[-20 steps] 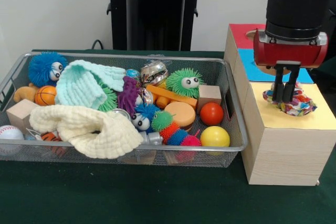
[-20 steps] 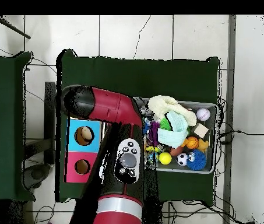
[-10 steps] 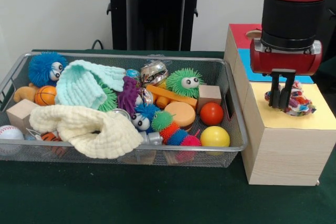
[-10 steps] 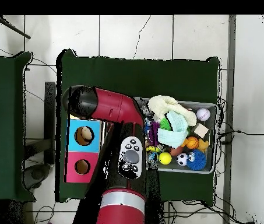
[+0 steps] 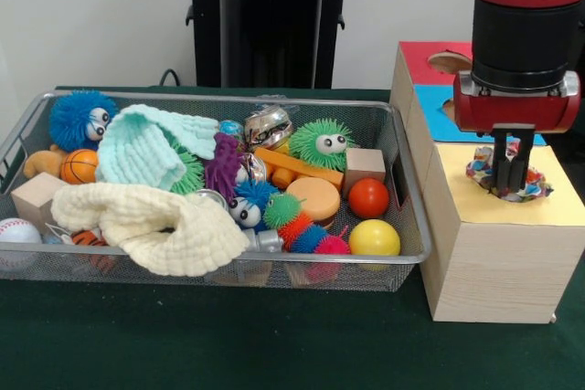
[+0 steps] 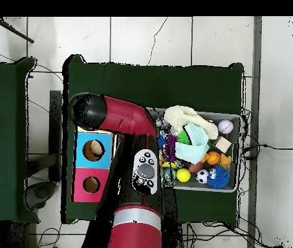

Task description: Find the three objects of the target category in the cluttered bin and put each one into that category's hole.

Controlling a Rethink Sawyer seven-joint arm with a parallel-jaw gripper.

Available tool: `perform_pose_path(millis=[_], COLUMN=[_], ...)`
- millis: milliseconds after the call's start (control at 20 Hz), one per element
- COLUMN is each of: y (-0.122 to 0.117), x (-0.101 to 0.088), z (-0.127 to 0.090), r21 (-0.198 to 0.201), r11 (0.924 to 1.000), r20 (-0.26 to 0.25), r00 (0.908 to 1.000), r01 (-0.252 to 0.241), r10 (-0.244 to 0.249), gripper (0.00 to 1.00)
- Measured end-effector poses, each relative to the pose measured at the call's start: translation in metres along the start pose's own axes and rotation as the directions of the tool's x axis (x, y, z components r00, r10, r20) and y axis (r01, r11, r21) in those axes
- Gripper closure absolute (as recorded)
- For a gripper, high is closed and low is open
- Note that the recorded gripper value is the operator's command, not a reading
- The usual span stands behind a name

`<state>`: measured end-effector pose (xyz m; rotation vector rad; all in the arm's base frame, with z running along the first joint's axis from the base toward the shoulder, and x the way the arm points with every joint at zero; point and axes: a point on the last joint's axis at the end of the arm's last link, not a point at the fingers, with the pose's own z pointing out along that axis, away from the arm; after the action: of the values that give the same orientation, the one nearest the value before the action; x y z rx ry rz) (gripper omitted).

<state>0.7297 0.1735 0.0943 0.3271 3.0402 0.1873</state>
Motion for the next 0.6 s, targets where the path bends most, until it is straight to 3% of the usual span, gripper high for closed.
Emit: perform_pose_path(millis=[600], y=[-0.0023], x=[-0.0007], z=[0.0023], r21=[-0.003], r11=[1.0], r20=[-0.004], r00=[1.0], r01=[-0.006], r10=[0.005], gripper=[1.0])
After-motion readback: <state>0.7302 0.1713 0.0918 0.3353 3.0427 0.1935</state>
